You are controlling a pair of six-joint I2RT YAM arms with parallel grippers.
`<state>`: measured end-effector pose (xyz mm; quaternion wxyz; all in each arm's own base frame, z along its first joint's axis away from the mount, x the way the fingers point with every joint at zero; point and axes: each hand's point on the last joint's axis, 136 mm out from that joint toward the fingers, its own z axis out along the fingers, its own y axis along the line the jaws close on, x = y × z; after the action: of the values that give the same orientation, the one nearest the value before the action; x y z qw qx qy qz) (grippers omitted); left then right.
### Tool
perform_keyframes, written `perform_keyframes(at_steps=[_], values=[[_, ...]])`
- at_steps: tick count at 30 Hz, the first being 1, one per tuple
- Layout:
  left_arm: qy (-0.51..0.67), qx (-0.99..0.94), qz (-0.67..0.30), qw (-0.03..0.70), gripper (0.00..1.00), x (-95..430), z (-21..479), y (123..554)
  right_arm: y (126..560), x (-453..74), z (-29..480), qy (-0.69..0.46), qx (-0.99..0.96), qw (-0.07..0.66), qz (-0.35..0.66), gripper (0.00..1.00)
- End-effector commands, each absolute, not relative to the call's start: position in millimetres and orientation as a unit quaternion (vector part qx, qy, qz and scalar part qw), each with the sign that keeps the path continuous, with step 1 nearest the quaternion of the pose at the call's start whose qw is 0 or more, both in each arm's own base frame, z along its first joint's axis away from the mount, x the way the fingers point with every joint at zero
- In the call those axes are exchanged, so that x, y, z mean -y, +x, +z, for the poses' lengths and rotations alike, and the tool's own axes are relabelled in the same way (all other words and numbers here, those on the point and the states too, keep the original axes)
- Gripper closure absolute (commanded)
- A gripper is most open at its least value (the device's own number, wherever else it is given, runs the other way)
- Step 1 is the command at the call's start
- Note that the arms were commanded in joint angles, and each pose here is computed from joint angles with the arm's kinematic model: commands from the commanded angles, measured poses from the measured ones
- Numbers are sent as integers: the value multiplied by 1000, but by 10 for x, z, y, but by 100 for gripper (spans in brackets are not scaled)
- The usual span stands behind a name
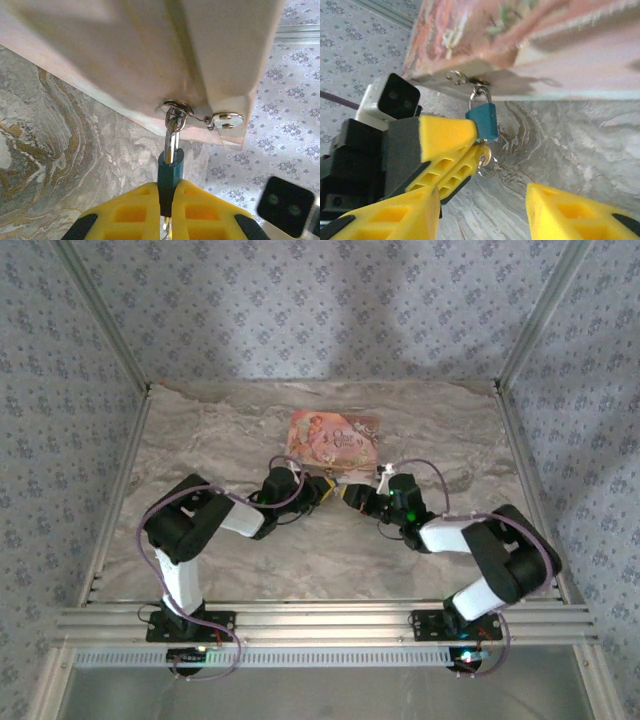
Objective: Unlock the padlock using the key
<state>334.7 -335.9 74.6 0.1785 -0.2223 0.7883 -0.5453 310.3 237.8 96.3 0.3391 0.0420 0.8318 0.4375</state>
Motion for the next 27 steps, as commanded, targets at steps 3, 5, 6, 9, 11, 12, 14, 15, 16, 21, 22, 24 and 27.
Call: perform_keyframes(at_steps=[3, 5, 6, 9, 11, 12, 14, 15, 16, 21, 22, 24, 27], values=[[-225, -778, -557, 184, 93, 3410, 930, 3386, 3090, -2201, 1254, -84, -842, 426, 319, 39], [-228, -778, -557, 181, 93, 3411, 947, 3385, 3081, -2182, 1453, -147, -828, 469, 270, 34], [-229, -777, -558, 179, 94, 3415, 952, 3380, 3073, -2176, 1532, -173, -819, 486, 250, 32], [-233, -776, -561, 171, 96, 3427, 978, 3373, 3016, -2194, 1744, -265, -779, 541, 176, 28], [-236, -777, -559, 167, 97, 3433, 995, 3371, 2976, -2214, 1802, -329, -745, 568, 119, 28], [-237, -778, -558, 165, 98, 3429, 997, 3368, 2944, -2241, 1800, -364, -726, 577, 94, 28], [-239, -780, -556, 161, 99, 3434, 1007, 3366, 2897, -2268, 1729, -428, -689, 584, 37, 27], [-239, -781, -555, 159, 99, 3436, 1008, 3364, 2878, -2285, 1679, -454, -676, 580, 19, 27], [-240, -780, -557, 157, 99, 3441, 1019, 3363, 2853, -2307, 1608, -482, -664, 571, 4, 27], [-242, -777, -561, 153, 100, 3457, 1056, 3362, 2839, -2389, 1302, -562, -628, 536, -45, 26], [-243, -777, -560, 153, 100, 3452, 1056, 3369, 2860, -2410, 1257, -569, -625, 531, -50, 26], [-243, -777, -560, 152, 100, 3455, 1051, 3360, 2903, -2448, 1165, -578, -623, 523, -57, 26], [-248, -775, -561, 151, 100, 3459, 1057, 3371, 2980, -2519, 1074, -584, -622, 518, -58, 26]])
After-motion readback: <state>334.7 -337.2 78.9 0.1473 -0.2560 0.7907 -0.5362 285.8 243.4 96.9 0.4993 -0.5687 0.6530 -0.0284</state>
